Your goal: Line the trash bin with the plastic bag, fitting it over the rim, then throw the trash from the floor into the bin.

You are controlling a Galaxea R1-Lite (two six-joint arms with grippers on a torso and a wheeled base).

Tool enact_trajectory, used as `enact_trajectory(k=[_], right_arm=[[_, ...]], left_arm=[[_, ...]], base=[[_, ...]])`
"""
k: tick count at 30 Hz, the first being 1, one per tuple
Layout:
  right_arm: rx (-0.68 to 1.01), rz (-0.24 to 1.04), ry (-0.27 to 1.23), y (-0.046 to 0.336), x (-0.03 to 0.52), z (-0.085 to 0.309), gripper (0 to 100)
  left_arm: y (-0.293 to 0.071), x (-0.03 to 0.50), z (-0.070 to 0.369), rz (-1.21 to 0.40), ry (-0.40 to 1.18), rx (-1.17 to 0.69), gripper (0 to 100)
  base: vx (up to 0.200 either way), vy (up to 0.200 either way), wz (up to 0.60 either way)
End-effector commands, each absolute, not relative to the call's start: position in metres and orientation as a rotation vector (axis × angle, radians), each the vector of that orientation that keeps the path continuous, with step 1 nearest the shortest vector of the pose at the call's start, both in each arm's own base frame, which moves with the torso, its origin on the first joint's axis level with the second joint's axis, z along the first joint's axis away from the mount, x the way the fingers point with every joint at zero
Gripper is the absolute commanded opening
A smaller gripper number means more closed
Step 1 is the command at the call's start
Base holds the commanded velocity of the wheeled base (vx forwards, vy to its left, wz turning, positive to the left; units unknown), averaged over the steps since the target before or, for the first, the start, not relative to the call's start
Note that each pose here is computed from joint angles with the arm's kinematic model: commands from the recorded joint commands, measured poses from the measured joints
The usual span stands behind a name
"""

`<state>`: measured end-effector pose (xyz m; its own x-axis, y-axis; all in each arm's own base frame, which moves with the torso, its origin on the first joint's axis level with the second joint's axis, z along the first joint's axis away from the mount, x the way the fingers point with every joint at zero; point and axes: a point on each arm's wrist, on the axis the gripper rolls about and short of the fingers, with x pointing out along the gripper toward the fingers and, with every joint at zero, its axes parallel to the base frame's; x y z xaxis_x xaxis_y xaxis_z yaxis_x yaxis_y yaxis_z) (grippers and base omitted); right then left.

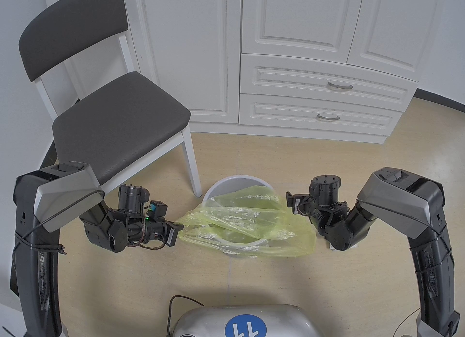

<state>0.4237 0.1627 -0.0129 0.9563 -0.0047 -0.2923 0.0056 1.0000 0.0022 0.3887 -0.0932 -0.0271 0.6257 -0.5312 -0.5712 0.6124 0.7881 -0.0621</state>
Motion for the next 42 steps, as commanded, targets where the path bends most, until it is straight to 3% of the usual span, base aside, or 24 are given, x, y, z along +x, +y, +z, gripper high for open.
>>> enact_trajectory(k=[1, 10, 27, 34, 42], right_arm=[[-0.004, -0.051, 0.326, 0.161, 0.454, 0.0, 100], [-0.023, 0.02, 0.36, 0.184, 0.438, 0.029, 100], [-0.085, 0.14, 0.496, 0.215, 0.412, 0.01, 100], [-0.044, 0.261, 0.499, 0.241, 0.404, 0.011, 100], [0.035, 0.299, 0.503, 0.253, 0.405, 0.008, 100]], left_arm=[[-0.092, 0.389, -0.027, -0.656, 0.605, 0.143, 0], [-0.091, 0.388, -0.025, -0.656, 0.602, 0.142, 0], [-0.091, 0.388, -0.025, -0.66, 0.603, 0.14, 0], [-0.091, 0.388, -0.025, -0.66, 0.603, 0.14, 0], [-0.091, 0.388, -0.025, -0.66, 0.598, 0.141, 0]], base=[[0.0, 0.0, 0.0], [0.0, 0.0, 0.0], [0.0, 0.0, 0.0], [0.0, 0.0, 0.0], [0.0, 0.0, 0.0]])
